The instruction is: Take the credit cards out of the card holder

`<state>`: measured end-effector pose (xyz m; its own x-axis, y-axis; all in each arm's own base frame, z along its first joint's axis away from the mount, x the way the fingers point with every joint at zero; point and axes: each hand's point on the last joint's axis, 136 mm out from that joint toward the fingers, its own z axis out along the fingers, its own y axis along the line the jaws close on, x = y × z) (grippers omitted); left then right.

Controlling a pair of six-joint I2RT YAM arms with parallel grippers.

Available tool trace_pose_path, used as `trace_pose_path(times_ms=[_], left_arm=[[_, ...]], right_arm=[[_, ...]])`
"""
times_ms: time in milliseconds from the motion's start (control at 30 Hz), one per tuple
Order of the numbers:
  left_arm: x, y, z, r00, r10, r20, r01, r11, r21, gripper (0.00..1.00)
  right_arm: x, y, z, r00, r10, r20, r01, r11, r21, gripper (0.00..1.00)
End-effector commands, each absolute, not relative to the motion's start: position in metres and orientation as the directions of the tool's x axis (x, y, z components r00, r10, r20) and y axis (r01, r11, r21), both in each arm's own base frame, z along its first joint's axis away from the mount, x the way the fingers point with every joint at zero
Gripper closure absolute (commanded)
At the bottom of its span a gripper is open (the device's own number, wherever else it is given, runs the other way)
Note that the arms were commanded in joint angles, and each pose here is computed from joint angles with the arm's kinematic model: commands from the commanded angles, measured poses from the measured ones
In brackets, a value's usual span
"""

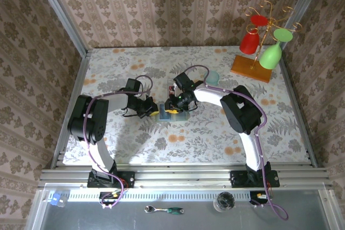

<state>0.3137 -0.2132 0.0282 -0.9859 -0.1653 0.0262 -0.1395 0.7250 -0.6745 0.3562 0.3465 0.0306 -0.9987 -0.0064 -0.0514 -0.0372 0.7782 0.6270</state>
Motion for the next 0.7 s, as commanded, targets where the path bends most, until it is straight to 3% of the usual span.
trace_pose_path(times_ms=[0,433,667], left_arm=[[0.305,-0.207,0.015,-0.986,-0.153,0.058,-0.154,0.741,-0.654,0.93],[0.308,-0.205,0.011,-0.987,-0.146,0.064,-0.153,0.747,-0.648,0.94],[0.317,-0.208,0.04,-0.989,-0.148,0.013,-0.118,0.735,-0.668,0.94]], right_arm=[[0.351,0.329,0.026,-0.999,-0.004,-0.047,-0.029,0.837,0.546,0.71],[0.353,0.334,0.037,-0.998,-0.01,-0.07,-0.048,0.818,0.572,0.66],[0.355,0.344,0.055,-0.995,-0.012,-0.096,-0.071,0.769,0.635,0.66]])
